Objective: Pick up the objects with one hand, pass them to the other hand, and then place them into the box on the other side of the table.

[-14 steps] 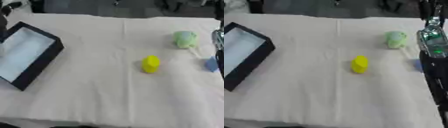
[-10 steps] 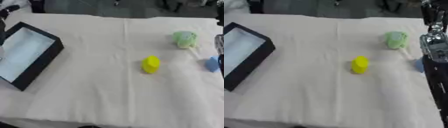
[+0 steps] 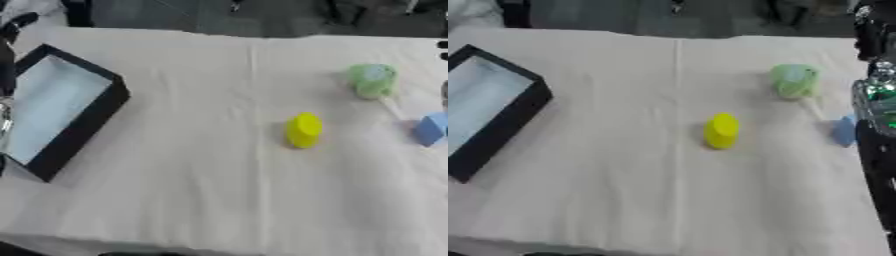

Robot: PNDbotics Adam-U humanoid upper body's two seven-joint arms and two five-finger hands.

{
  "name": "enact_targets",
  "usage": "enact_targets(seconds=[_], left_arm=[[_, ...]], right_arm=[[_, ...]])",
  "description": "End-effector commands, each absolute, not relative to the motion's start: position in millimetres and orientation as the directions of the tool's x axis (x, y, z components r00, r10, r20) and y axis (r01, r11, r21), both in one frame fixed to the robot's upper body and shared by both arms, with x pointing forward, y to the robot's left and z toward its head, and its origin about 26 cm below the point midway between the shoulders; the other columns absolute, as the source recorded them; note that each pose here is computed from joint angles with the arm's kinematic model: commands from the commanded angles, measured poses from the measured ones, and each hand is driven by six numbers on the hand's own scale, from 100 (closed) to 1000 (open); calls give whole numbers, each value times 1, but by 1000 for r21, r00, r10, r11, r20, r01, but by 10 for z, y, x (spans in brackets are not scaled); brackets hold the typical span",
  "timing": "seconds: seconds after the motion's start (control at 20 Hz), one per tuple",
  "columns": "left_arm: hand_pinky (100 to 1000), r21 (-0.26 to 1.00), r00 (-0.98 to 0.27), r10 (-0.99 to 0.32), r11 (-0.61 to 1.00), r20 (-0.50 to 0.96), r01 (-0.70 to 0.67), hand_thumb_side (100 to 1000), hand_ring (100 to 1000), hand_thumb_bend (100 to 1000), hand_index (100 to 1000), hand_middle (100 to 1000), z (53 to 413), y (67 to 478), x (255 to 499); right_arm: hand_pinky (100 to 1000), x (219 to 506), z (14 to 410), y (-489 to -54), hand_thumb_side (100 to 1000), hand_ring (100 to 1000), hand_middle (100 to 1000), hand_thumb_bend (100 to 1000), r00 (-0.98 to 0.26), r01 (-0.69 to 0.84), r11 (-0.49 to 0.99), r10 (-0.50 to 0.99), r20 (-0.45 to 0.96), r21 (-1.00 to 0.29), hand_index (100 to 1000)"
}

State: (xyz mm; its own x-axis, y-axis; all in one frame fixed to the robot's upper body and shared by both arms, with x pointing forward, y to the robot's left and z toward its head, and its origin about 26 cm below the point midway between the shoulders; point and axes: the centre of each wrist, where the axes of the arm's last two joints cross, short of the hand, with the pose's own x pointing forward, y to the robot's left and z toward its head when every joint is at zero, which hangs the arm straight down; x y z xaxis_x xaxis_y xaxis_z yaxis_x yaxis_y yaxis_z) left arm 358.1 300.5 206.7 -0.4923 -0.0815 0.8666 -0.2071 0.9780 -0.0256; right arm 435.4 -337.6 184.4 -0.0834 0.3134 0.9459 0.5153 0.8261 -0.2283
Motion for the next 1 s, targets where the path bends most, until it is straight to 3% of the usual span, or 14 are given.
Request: enact_targets(seconds=[0.05, 0.5, 0.75, 0.95, 1.0], left_arm=[[811, -22, -519, -98, 975, 849, -219, 796, 1000, 116, 851, 990, 2136, 3051, 3568], [813, 8, -528, -117, 979, 841, -203, 777, 1000, 122, 851, 987, 2143, 3008, 3544], [813, 16, -532, -116, 982, 839, -189, 776, 1000, 124, 850, 985, 2147, 2978, 3532], [813, 13, -525, -110, 983, 844, -185, 782, 1000, 128, 848, 981, 2132, 2982, 3527], [813, 13, -524, -109, 983, 845, -183, 781, 1000, 128, 848, 981, 2128, 2982, 3526]], right_arm=[[805, 4335, 2033, -3424, 837, 773, 714, 100, -130, 531, 815, 349, 928, -232, 843], [827, 4408, 2239, -3482, 823, 809, 763, 100, -39, 469, 787, 473, 880, -402, 873], [833, 4473, 2317, -3562, 760, 810, 746, 100, 7, 385, 784, 524, 851, -486, 856], [846, 4541, 2423, -3627, 647, 820, 734, 100, 63, 340, 740, 598, 799, -581, 865], [849, 4558, 2453, -3641, 677, 821, 734, 100, 81, 323, 722, 623, 778, -612, 868]])
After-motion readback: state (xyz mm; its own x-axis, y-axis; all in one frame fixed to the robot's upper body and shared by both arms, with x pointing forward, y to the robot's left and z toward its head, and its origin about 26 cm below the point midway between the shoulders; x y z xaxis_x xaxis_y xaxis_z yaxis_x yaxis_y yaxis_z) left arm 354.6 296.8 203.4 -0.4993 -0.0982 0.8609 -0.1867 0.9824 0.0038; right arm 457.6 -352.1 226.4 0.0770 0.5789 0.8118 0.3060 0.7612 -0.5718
